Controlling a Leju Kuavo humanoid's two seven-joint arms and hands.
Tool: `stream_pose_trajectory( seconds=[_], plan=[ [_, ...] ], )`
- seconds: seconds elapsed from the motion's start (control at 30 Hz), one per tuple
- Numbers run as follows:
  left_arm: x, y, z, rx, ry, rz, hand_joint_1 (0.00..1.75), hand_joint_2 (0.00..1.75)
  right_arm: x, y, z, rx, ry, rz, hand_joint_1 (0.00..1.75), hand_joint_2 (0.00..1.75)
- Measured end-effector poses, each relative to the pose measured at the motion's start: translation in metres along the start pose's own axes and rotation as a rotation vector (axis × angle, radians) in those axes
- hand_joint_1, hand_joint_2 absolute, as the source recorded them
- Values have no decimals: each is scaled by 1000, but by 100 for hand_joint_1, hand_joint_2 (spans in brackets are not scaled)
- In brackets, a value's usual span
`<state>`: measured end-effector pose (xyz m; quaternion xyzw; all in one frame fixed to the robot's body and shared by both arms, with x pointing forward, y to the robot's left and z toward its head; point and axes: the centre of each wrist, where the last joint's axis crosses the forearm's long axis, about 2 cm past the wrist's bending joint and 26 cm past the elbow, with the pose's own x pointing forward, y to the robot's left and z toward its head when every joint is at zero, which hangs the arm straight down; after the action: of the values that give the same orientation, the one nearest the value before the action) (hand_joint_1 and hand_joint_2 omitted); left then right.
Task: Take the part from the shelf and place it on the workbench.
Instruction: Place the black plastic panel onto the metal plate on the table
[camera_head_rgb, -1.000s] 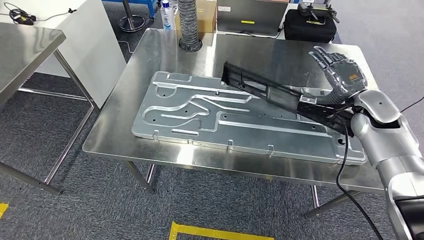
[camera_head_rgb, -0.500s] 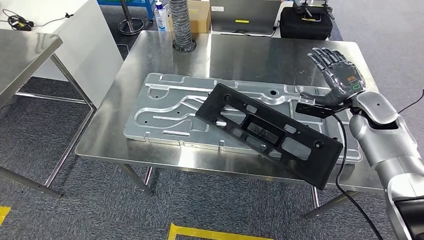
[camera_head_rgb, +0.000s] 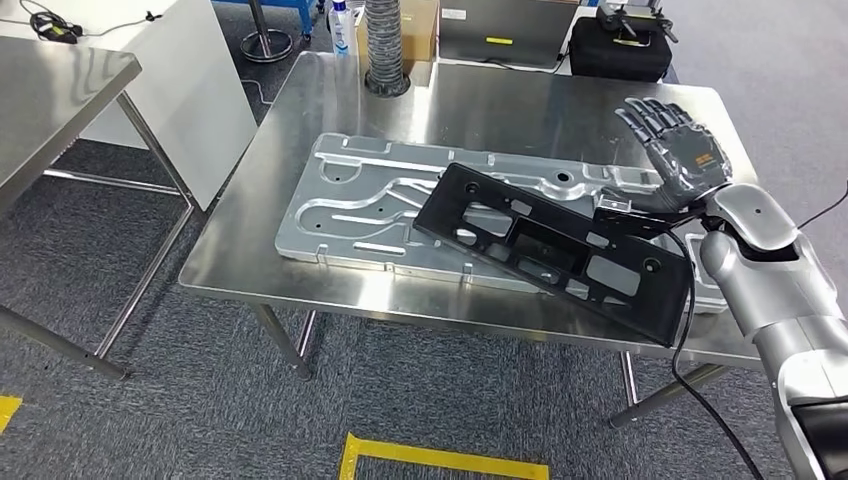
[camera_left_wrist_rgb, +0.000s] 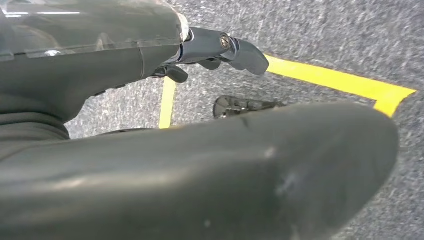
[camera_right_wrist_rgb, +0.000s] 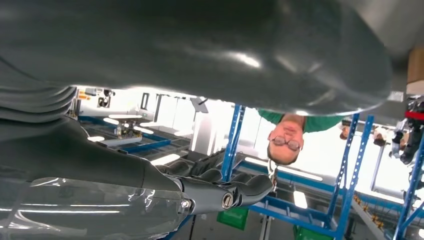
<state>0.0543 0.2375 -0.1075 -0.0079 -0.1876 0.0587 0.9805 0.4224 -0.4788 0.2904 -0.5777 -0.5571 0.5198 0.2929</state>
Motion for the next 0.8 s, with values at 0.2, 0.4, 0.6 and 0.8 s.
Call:
stream_pose_trajectory(
  seconds=[0.2, 0.4, 0.6, 0.8],
  plan=[
    [0, 0, 0, -3, -5, -2, 0, 0, -5, -3, 2, -5, 5, 2, 0, 0],
    [-1, 0, 0, -2, 0, 4, 0, 0, -3, -4, 2, -6, 2, 0, 0, 0],
    [0, 0, 0, -3, 2, 9, 0, 0, -1, -4, 1, -5, 1, 2, 0, 0],
    [1, 0, 0, -11, -19, 4, 0, 0, -7, -4, 9, -2, 18, 10, 0, 0]
  ],
)
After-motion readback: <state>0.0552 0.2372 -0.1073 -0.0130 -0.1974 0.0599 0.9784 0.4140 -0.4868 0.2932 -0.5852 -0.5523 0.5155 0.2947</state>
